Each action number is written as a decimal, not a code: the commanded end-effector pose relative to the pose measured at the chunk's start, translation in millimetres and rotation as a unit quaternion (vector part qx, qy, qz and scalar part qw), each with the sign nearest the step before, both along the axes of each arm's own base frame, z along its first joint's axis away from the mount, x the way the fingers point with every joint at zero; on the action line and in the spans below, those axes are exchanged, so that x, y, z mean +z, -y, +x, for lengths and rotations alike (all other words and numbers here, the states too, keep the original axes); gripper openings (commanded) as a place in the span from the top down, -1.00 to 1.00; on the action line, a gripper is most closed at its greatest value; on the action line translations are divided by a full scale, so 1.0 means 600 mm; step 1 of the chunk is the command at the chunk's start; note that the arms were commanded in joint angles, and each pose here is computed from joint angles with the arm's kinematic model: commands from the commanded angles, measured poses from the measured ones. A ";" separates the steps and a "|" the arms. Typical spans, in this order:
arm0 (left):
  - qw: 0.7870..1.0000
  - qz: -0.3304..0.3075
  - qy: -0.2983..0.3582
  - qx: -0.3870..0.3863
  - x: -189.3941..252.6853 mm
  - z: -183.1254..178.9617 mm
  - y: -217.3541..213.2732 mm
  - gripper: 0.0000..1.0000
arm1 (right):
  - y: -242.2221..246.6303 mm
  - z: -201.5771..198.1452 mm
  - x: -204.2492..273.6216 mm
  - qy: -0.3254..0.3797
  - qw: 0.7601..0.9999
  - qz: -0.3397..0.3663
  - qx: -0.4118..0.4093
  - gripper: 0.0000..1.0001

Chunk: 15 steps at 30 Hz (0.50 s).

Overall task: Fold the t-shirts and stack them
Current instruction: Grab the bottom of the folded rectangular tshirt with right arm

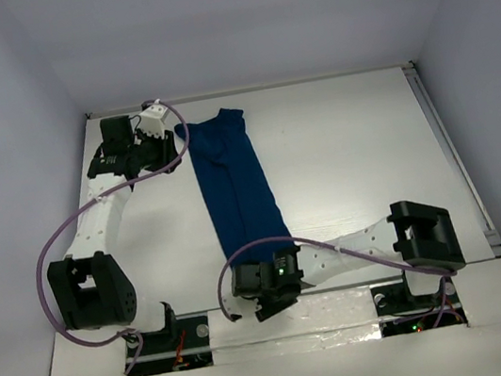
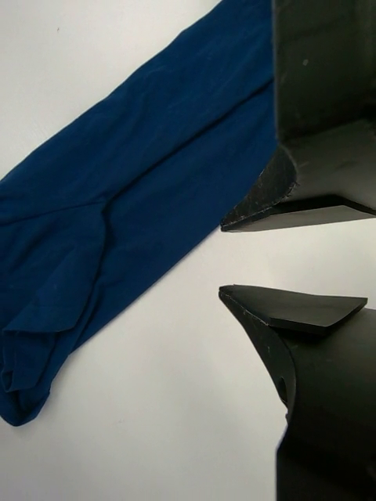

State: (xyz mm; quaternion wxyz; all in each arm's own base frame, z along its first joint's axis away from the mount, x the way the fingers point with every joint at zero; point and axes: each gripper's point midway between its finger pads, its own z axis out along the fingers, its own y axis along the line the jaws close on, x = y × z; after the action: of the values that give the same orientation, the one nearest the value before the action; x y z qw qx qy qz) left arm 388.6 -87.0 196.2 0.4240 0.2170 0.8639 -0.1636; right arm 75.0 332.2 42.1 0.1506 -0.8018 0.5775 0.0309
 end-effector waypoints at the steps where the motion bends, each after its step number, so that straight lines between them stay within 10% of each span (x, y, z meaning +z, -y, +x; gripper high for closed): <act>1: 1.000 -0.006 0.024 -0.005 0.019 0.004 -0.003 0.40 | -0.018 -0.020 -0.007 -0.013 1.000 0.015 0.011 -0.16; 15: 1.000 -0.013 0.011 -0.011 -0.005 0.011 0.003 0.41 | -0.027 -0.010 -0.036 0.002 1.000 0.008 0.001 -0.10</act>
State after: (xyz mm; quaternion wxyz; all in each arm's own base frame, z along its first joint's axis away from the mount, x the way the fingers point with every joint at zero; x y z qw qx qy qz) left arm 390.5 -86.6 185.7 0.4202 0.2158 0.8650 -0.1694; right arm 66.9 338.7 25.5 0.1405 -0.8051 0.5753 0.0340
